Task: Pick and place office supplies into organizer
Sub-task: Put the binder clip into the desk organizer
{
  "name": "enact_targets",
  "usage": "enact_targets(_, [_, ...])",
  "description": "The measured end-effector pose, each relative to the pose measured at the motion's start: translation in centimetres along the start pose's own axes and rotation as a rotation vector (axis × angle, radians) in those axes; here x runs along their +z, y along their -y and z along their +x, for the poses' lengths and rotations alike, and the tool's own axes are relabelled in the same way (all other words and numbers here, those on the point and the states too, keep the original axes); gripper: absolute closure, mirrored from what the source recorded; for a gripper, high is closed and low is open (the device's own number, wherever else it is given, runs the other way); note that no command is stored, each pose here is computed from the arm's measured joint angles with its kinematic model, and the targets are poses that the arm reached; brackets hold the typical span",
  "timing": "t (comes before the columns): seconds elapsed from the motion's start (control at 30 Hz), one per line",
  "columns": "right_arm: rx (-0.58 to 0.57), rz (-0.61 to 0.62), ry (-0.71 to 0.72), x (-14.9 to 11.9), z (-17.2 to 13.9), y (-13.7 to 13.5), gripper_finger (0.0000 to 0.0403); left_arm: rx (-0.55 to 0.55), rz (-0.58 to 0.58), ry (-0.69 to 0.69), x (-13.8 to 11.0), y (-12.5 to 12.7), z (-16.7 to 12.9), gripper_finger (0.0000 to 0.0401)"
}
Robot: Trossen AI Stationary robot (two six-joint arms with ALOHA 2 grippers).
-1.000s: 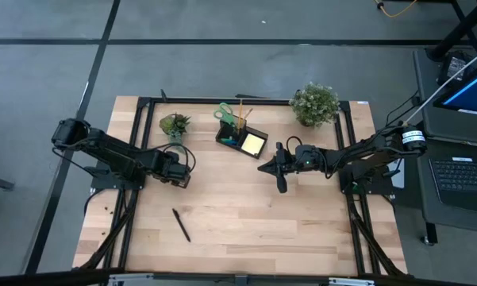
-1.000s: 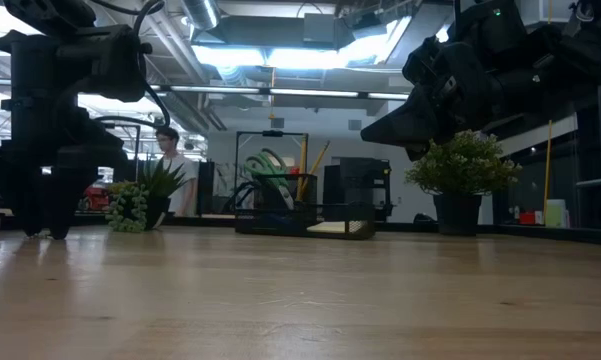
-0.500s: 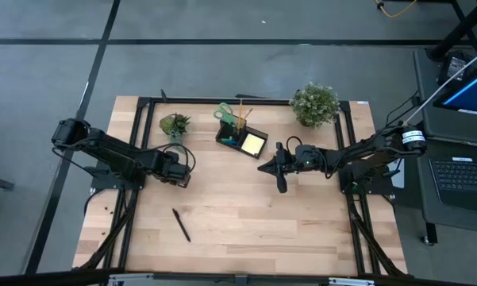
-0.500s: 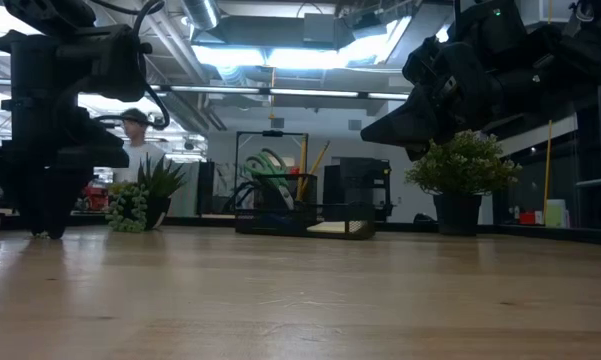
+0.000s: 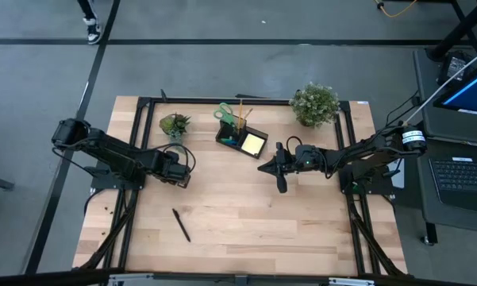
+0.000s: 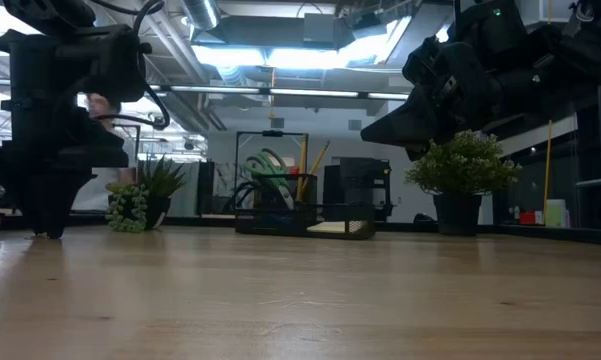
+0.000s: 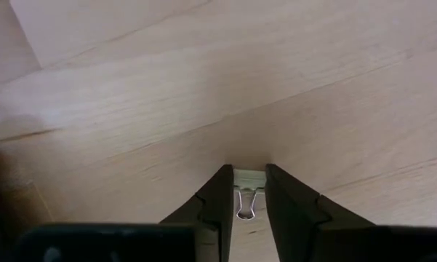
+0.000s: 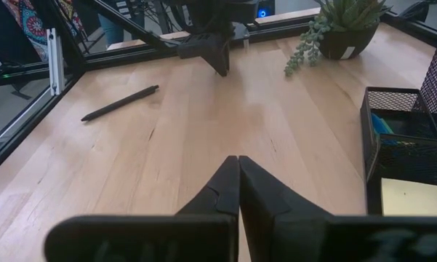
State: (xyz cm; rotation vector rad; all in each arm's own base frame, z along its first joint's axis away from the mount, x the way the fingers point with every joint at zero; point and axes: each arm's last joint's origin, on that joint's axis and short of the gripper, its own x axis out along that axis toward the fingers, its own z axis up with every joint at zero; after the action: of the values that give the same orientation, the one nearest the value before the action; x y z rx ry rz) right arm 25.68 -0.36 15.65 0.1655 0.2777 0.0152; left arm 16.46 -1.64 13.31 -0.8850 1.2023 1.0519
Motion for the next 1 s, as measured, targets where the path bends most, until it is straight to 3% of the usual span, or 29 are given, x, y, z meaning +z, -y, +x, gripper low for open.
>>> enact_targets(0.3, [0.000, -0.003, 0.000, 0.0, 0.0, 0.0, 0.0393, -0.010, 0.040, 0.016, 0.1, 0.3, -0.2, 0.0334])
enact_targets(0.53, [0.000, -0.004, -0.001, 0.0, 0.0, 0.0, 0.0393, -0.059, 0.104, 0.112, 0.7, 1.7, -1.6, 0.0334])
enact_targets(0.73, [0.000, -0.005, -0.001, 0.0, 0.0, 0.0, 0.0393, -0.132, 0.157, 0.195, 1.4, 3.2, -3.2, 0.0334])
enact_targets(1.0, [0.000, -0.004, -0.002, 0.0, 0.0, 0.0, 0.0393, -0.310, 0.215, 0.387, 2.4, 5.6, -4.7, 0.0334])
